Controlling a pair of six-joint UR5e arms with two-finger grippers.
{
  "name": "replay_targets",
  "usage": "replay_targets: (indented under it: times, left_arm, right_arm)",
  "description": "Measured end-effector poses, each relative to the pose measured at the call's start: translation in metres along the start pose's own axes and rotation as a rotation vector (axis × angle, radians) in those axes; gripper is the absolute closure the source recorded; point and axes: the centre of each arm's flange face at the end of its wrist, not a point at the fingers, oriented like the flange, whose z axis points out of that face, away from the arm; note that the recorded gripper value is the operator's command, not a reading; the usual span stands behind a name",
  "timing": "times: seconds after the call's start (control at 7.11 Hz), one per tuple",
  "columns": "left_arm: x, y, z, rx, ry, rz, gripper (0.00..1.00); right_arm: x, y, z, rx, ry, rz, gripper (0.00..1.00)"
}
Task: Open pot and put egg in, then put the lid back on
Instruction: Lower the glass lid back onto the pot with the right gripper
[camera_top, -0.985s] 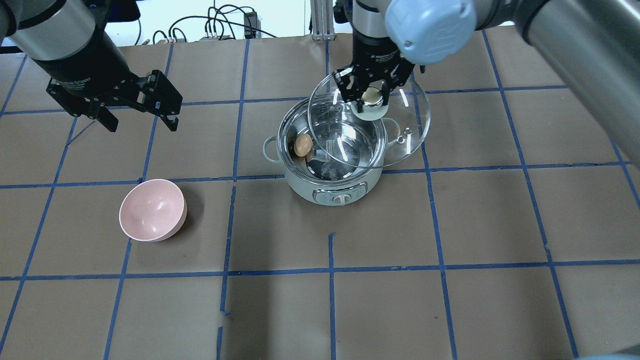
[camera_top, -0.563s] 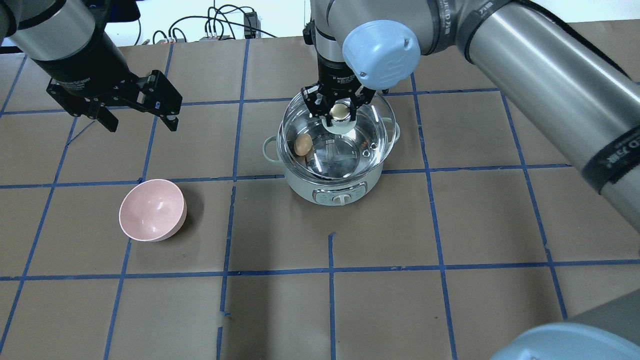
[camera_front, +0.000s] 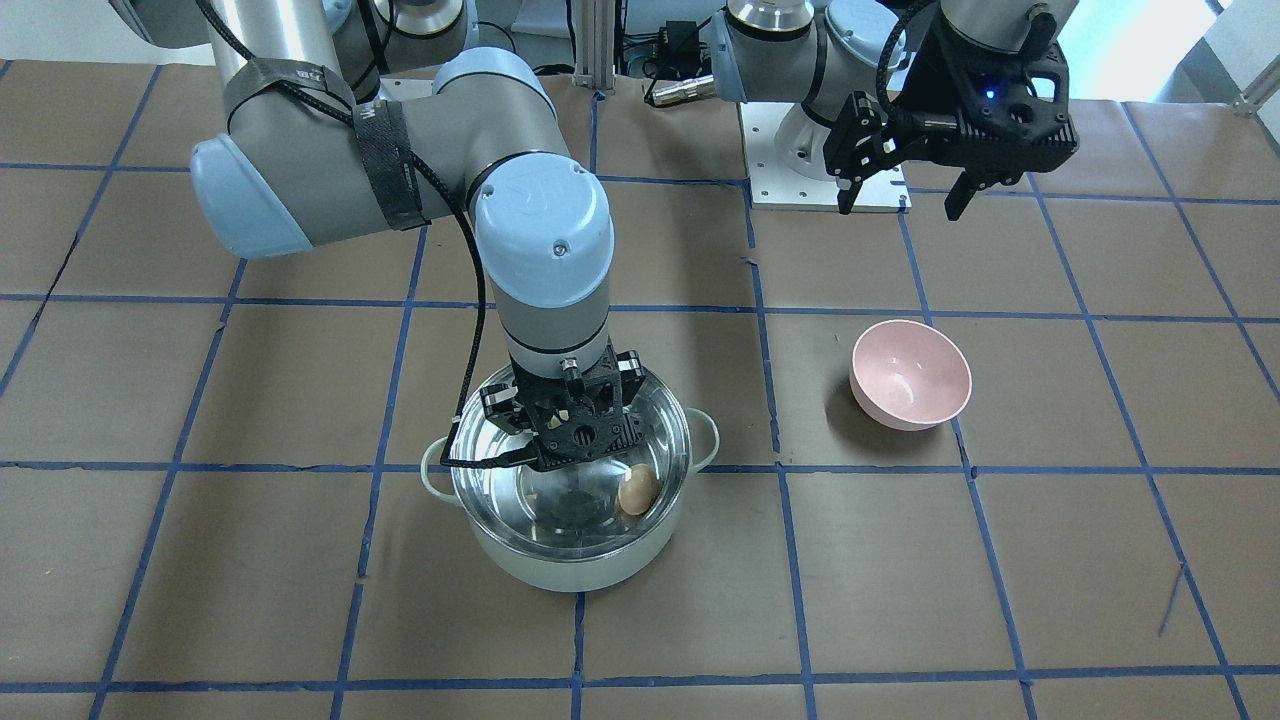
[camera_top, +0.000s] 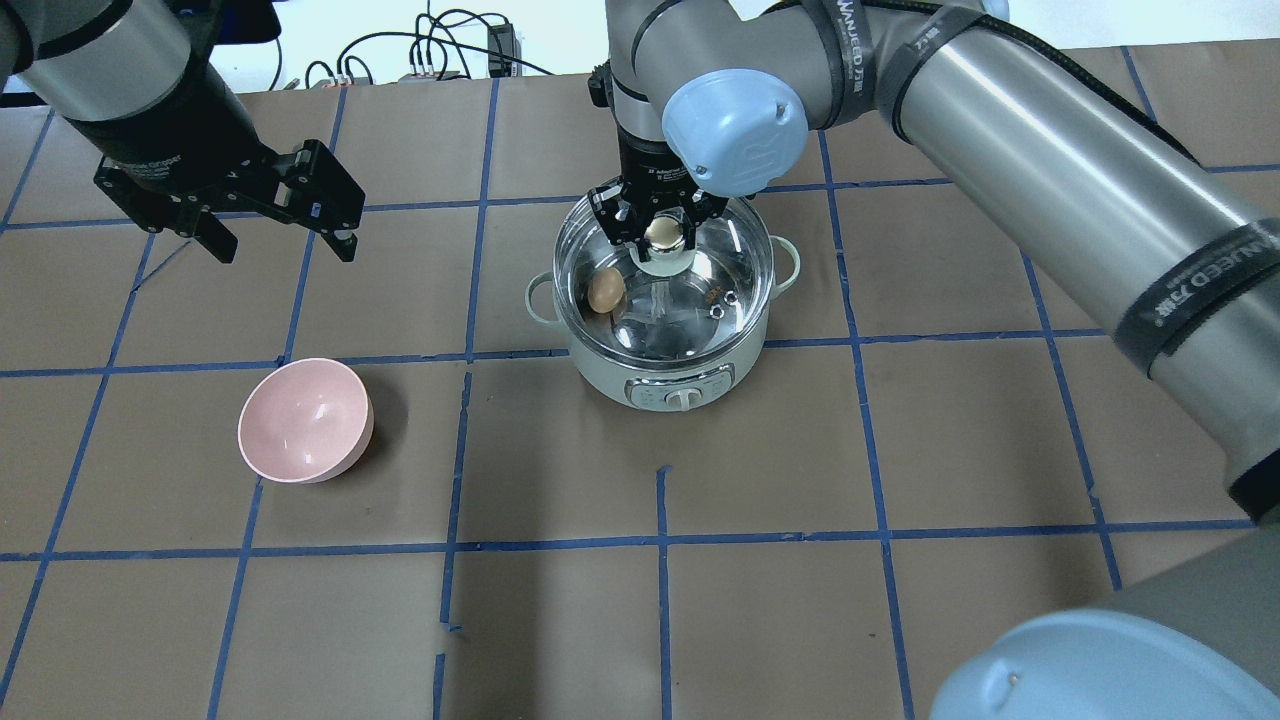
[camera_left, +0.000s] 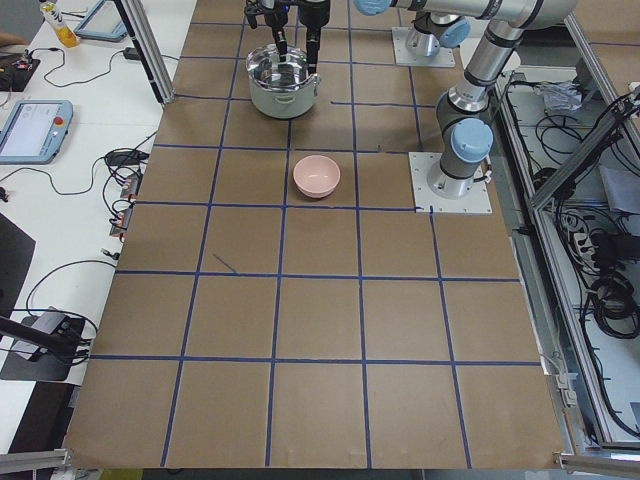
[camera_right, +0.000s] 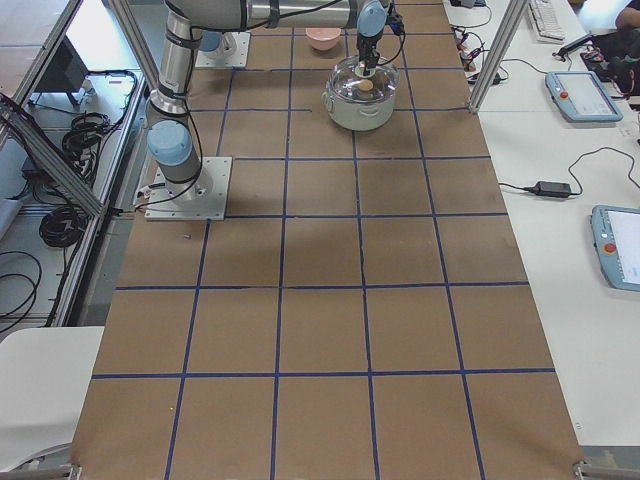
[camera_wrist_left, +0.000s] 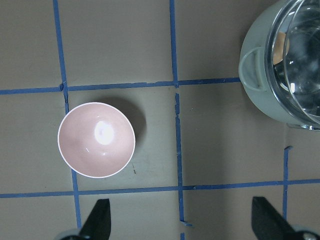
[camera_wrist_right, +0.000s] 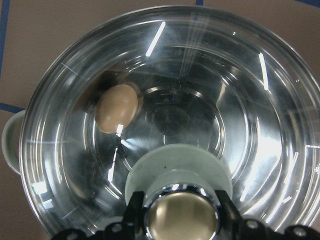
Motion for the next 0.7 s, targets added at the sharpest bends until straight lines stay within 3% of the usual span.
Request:
replay_targets:
  times: [0.42,0.56,0.7]
  left_arm:
    - [0.0000,0.0000,0.0001,0.000,0.000,0.002,0.01]
    - [0.0000,-0.0001,0.0001,0.000,0.000,0.003,0.01]
    - [0.0000,-0.0001,0.0001,0.000,0.000,0.003,0.01]
  right_arm:
    - [-0.0001,0.0000,0.0050,-0.007,0.000,-0.004,0.76]
    - [-0.0001,0.0006,0.0080,-0.012,0.000,-0.005,0.65]
    - [0.0001,0.0011,0.0106,-0.017,0.001,-0.009,0.38]
